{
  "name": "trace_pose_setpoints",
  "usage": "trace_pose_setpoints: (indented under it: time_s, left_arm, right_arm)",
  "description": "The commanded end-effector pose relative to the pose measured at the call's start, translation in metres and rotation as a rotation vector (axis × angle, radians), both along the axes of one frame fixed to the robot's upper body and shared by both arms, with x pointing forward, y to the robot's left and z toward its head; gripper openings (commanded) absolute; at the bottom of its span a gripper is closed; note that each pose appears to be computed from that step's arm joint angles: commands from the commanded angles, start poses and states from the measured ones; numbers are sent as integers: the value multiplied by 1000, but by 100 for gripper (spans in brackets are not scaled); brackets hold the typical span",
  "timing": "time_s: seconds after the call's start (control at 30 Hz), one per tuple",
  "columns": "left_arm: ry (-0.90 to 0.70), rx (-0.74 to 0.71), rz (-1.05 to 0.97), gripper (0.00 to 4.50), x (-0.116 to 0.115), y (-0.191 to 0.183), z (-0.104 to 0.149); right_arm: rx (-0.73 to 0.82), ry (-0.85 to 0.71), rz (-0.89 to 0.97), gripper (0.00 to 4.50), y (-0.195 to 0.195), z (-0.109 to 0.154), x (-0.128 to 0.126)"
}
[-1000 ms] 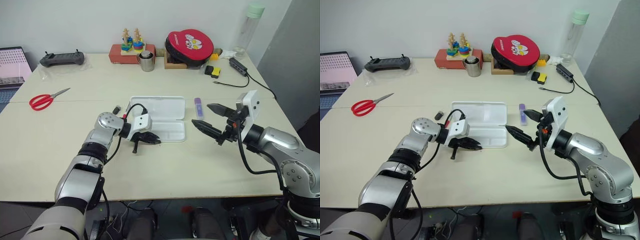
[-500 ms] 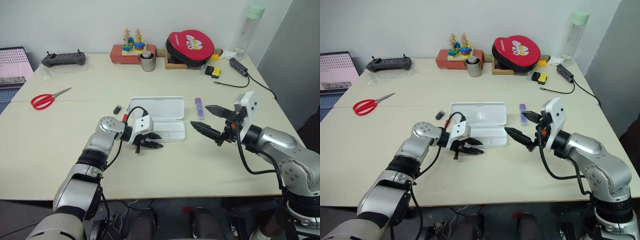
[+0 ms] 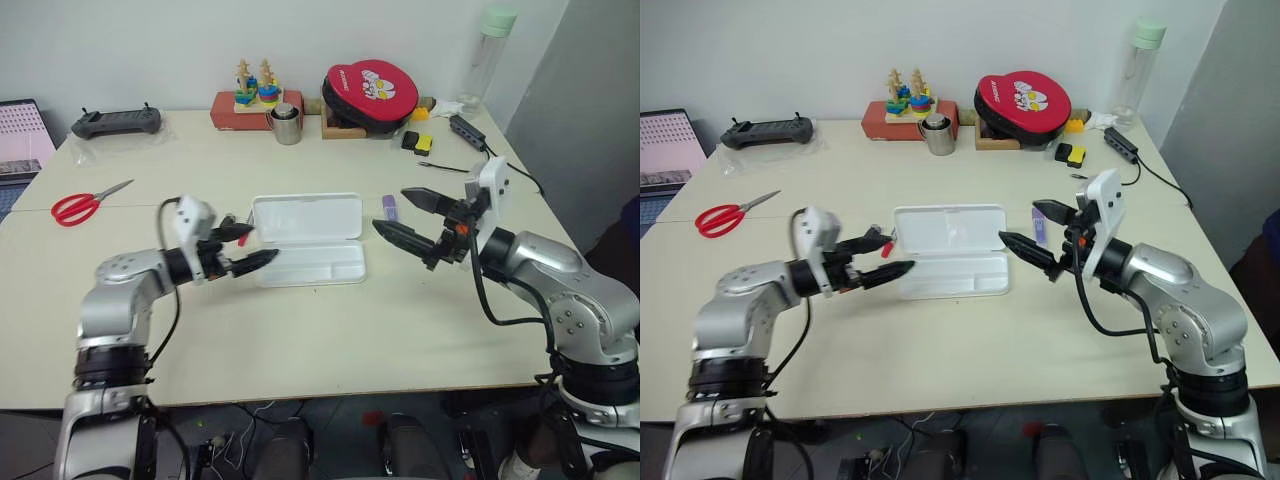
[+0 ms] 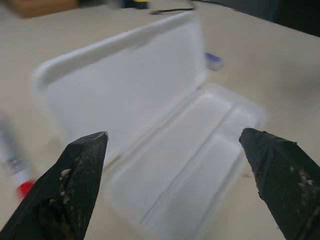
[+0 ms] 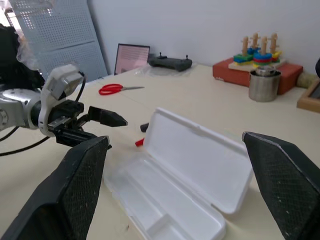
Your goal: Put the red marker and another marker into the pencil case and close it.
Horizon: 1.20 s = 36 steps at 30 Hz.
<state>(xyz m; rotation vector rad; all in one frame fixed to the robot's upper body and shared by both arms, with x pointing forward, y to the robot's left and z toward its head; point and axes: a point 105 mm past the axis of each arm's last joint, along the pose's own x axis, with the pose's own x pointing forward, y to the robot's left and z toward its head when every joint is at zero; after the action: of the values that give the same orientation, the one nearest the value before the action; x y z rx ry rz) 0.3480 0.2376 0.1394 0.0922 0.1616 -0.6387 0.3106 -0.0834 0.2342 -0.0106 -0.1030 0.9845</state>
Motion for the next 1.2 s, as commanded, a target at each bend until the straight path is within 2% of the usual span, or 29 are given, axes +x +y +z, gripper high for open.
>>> trace_pose_setpoints:
  time_s: [0.03, 0.33, 0.53, 0.67, 0.7, 0.77, 0.93, 1.2]
  left_arm:
    - [-64, 19, 180, 449, 12, 19, 8]
    - [4, 73, 284, 449, 34, 10, -27]
    - [32, 39, 231, 449, 47, -16, -36]
    - [67, 53, 260, 449, 55, -19, -42]
    - [77, 54, 275, 421, 58, -19, -42]
    - [86, 51, 294, 407, 62, -20, -43]
    - [90, 51, 303, 298, 68, -23, -43]
    - [104, 42, 342, 153, 76, -26, -44]
  right_arm:
    - [-5, -55, 56, 450, 14, 8, -1]
    - [-2, -81, 97, 450, 26, 12, -2]
    - [0, -84, 98, 450, 28, 13, -4]
    - [2, -90, 93, 450, 28, 15, -5]
    - [3, -92, 90, 450, 28, 16, -6]
    - [3, -94, 86, 450, 27, 17, -6]
    - [3, -93, 75, 450, 25, 17, -6]
    - [5, -97, 67, 450, 23, 18, -6]
